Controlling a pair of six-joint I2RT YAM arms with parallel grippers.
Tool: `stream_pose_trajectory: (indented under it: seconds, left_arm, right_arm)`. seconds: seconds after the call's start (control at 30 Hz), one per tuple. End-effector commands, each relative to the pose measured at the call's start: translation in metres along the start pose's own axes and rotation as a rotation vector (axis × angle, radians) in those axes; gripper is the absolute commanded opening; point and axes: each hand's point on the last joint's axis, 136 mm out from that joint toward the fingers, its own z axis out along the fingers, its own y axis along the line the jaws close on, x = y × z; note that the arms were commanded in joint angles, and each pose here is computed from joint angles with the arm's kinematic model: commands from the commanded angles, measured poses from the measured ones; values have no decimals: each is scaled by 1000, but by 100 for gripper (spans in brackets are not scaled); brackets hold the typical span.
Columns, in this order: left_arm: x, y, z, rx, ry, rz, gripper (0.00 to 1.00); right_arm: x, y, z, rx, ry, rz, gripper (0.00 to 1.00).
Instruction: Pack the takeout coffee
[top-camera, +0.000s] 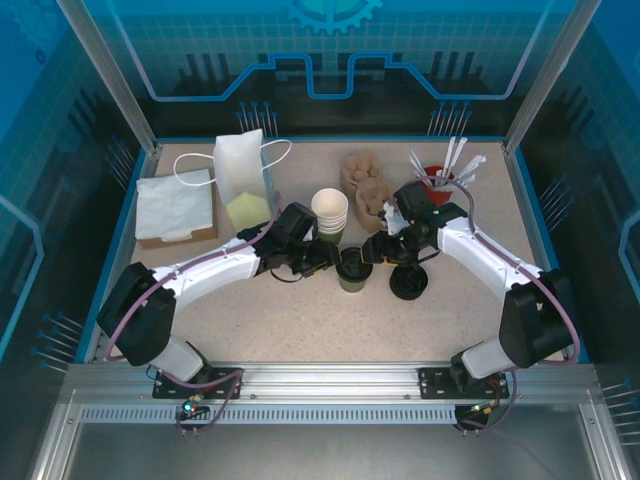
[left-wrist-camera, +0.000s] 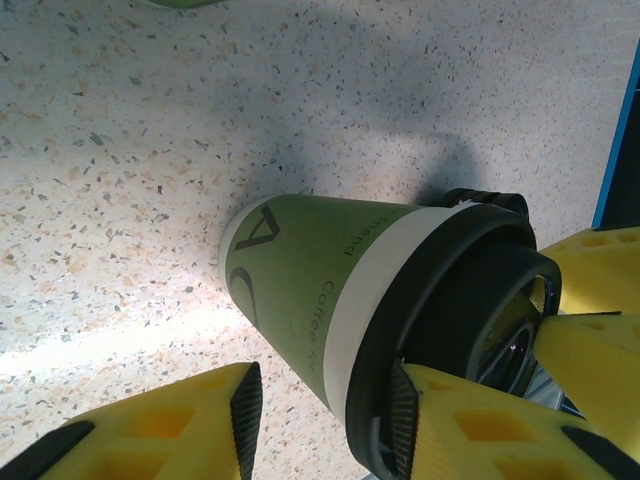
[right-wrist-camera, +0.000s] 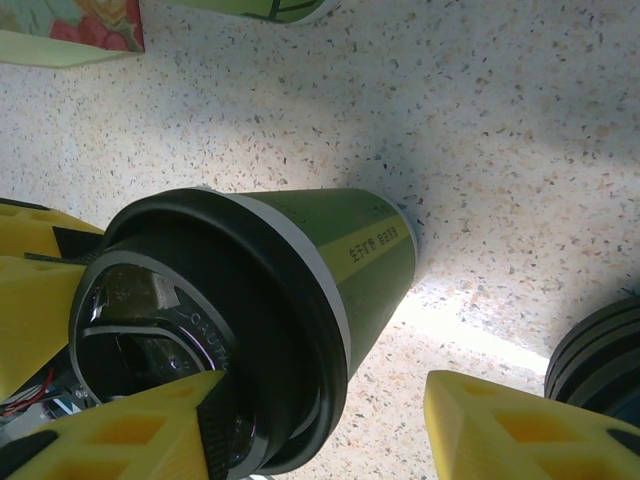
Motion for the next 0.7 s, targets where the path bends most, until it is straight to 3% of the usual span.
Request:
stream_pose_trajectory:
  seconds: [0.0,0.37,0.67]
  left_arm:
    - [5,19,7,-51,24,5,39]
    - [14,50,15,-134,27,-16,34]
    - [15,55,18,-148,32,-22,33]
  right_arm:
    - [5,3,2,12,34,-6,54]
    - [14,-12,8,86,90,9,52]
    - [26,-29,19,148,160,34,45]
